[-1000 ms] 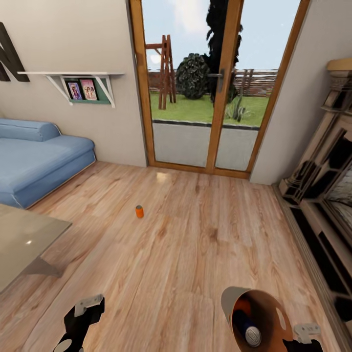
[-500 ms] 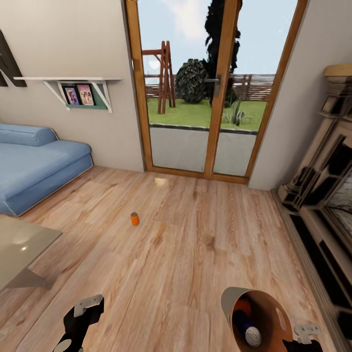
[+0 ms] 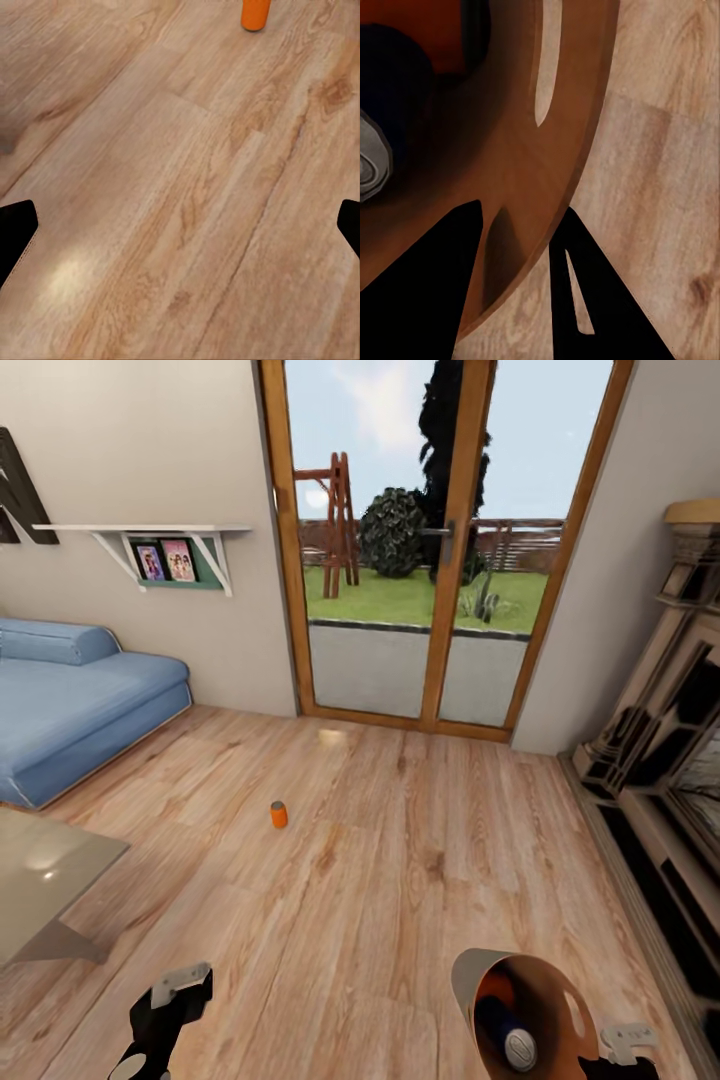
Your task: Put the three can of soda from the living room inside the tash can in the kitchen.
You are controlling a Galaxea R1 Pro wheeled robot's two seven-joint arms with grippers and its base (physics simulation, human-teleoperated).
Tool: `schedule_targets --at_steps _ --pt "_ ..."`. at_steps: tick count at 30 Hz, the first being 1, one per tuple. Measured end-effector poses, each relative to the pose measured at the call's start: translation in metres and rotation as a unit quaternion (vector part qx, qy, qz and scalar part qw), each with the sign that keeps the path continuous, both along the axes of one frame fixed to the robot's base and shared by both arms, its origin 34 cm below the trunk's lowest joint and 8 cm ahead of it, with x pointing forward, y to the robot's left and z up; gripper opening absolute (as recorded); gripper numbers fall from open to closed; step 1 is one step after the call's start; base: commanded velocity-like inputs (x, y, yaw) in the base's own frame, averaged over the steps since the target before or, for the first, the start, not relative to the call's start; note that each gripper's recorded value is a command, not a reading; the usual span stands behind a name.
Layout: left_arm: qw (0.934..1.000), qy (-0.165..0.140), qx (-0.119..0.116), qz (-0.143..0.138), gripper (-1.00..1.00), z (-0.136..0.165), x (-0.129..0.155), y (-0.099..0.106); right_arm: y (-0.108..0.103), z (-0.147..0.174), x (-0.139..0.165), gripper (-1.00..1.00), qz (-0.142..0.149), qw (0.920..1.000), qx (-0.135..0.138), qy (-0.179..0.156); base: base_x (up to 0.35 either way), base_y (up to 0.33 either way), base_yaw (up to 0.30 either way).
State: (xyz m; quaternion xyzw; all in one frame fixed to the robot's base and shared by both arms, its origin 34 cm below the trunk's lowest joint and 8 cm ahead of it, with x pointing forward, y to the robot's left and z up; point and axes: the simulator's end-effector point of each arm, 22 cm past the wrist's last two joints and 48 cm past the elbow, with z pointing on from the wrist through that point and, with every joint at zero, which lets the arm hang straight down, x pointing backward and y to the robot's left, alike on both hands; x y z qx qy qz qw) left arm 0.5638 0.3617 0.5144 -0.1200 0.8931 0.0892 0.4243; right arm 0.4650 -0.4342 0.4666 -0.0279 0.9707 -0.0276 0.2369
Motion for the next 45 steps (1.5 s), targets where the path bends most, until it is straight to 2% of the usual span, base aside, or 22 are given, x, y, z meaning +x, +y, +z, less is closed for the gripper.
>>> schedule_targets --at_steps 19,45 --pt "0.9999 -0.012 0.001 0.001 1.0 0.008 0.005 0.0 0.003 0.002 0.002 -1.0 0.001 1.0 0.002 -0.003 0.041 0.222 0.0" --pt "0.9998 -0.019 0.002 0.0 1.0 0.012 0.009 -0.001 0.004 -0.002 -0.003 -1.0 -0.001 1.0 0.006 0.0 0.004 0.013 0.0"
